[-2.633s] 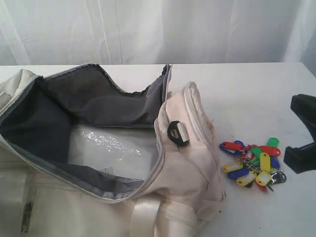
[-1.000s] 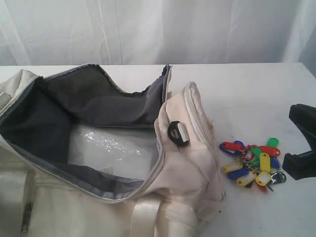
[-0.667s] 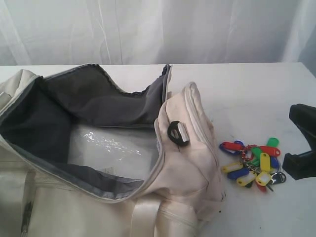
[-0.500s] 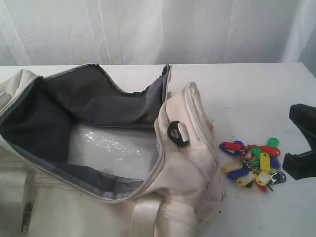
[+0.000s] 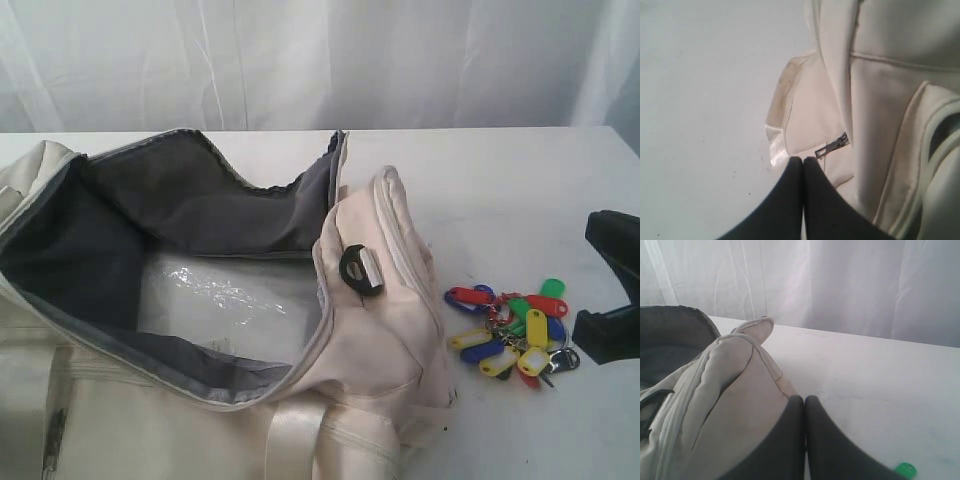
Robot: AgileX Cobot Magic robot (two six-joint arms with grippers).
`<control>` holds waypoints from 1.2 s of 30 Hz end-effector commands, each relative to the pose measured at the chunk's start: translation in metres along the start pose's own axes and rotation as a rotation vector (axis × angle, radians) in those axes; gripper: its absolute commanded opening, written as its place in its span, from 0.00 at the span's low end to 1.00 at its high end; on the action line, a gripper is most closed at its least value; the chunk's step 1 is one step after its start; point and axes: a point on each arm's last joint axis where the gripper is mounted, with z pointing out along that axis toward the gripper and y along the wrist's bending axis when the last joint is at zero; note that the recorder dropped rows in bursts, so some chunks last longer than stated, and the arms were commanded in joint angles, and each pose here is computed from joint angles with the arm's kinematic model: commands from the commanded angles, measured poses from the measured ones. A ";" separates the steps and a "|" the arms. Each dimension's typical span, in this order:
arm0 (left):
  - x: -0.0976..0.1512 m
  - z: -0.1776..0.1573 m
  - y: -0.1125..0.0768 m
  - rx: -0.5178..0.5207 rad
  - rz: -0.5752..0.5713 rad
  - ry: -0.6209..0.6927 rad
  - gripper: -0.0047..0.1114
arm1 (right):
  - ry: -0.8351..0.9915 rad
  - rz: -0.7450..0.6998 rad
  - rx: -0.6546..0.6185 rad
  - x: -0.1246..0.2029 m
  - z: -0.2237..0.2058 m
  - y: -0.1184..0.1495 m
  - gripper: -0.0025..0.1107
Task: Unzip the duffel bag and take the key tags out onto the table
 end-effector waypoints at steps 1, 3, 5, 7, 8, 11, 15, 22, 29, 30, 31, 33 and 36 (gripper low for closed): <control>0.003 0.000 0.001 -0.024 0.002 0.012 0.04 | 0.000 0.001 0.005 0.001 -0.001 -0.001 0.02; 0.003 0.000 0.001 -0.022 0.005 0.012 0.04 | 0.000 0.001 0.005 0.001 -0.001 -0.001 0.02; 0.003 0.000 0.001 -0.022 0.005 0.014 0.04 | 0.000 0.001 0.005 0.001 -0.001 -0.001 0.02; 0.003 0.000 0.001 -0.022 0.005 0.014 0.04 | 0.000 0.001 0.005 0.001 -0.001 -0.001 0.02; 0.003 0.000 0.001 -0.022 0.005 0.014 0.04 | 0.000 0.001 0.005 0.001 -0.001 -0.001 0.02; 0.003 0.000 0.001 -0.022 0.005 0.014 0.04 | 0.000 0.001 0.005 0.001 -0.001 -0.001 0.02; 0.003 0.000 0.001 -0.022 0.050 0.014 0.04 | 0.000 0.001 0.005 0.001 -0.001 -0.001 0.02; 0.003 0.000 0.001 -0.022 0.107 0.015 0.04 | 0.000 0.001 0.005 0.001 -0.001 -0.001 0.02; 0.003 0.000 0.001 -0.022 0.107 0.015 0.04 | 0.000 0.001 0.005 0.001 -0.001 -0.001 0.02; 0.003 0.000 0.001 -0.022 0.107 0.015 0.04 | 0.000 0.001 0.005 0.001 -0.001 -0.001 0.02; 0.003 0.000 0.001 -0.022 0.107 0.015 0.04 | 0.000 0.001 0.005 0.001 -0.001 -0.001 0.02; 0.003 0.000 0.001 -0.022 0.107 0.015 0.04 | 0.000 0.001 0.005 0.001 -0.001 -0.001 0.02; 0.003 0.000 0.001 -0.022 0.107 0.015 0.04 | 0.000 0.001 0.005 0.001 -0.001 -0.001 0.02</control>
